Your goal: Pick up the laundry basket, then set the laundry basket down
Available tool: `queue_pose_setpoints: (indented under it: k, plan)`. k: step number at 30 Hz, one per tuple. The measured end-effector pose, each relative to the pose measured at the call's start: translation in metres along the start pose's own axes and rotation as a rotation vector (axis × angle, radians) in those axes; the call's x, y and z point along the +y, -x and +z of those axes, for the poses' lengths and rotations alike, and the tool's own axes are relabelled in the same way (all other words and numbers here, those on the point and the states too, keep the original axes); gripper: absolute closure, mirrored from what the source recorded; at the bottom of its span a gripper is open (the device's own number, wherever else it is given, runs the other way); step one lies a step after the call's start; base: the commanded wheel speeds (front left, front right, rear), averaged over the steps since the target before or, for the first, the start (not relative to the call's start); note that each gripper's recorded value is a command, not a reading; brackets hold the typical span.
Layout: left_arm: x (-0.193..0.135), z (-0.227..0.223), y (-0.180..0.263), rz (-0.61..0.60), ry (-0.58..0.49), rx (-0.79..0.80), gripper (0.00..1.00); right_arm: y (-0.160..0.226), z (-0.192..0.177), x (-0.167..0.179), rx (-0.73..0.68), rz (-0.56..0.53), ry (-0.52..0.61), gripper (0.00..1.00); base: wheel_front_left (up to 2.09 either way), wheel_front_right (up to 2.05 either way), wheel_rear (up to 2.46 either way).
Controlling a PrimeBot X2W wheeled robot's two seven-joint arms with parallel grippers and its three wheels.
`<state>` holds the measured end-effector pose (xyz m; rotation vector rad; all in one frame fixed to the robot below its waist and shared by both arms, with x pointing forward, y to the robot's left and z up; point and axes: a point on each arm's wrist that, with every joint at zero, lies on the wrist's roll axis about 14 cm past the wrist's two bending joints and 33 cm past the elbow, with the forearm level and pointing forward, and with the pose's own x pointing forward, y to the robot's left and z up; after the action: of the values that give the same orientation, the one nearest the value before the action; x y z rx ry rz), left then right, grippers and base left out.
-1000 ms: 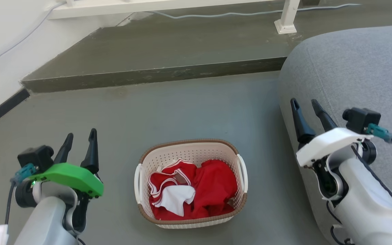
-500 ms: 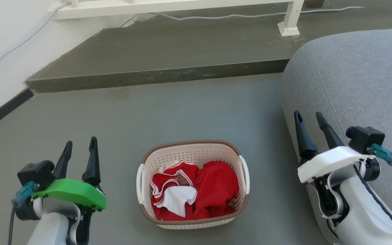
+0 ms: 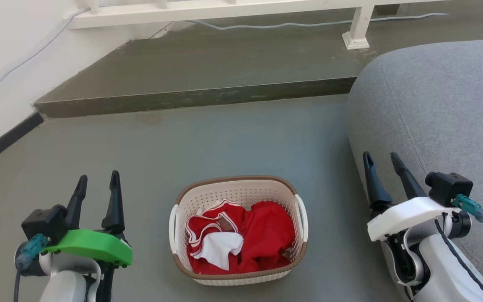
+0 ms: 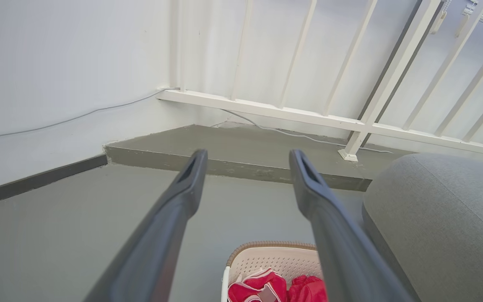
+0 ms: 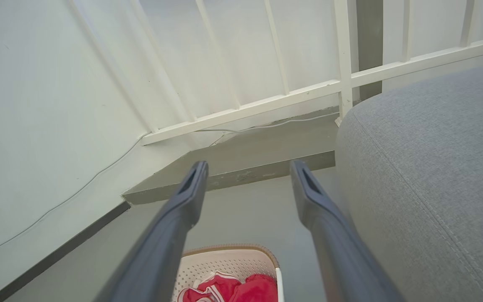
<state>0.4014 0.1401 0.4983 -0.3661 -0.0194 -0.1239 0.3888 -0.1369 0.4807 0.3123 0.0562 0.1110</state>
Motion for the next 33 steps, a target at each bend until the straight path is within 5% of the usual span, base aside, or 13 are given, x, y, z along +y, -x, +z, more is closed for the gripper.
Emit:
queue_pose_setpoints:
  k: [31, 32, 33]
  plan:
    - [-0.003, -0.014, 0.018, -0.011, -0.017, 0.033, 0.0, 0.009, 0.002, -0.001, -0.023, -0.006, 0.021, 0.0, 0.0, 0.0, 0.0]
    - [-0.004, -0.014, 0.018, -0.016, -0.015, 0.03, 1.0, 0.009, 0.002, -0.001, -0.023, -0.006, 0.022, 1.0, 0.0, 0.0, 0.0]
    - [-0.004, -0.016, 0.019, -0.015, -0.014, 0.038, 1.0, 0.01, -0.001, -0.002, -0.013, -0.009, 0.021, 1.0, 0.0, 0.0, 0.0]
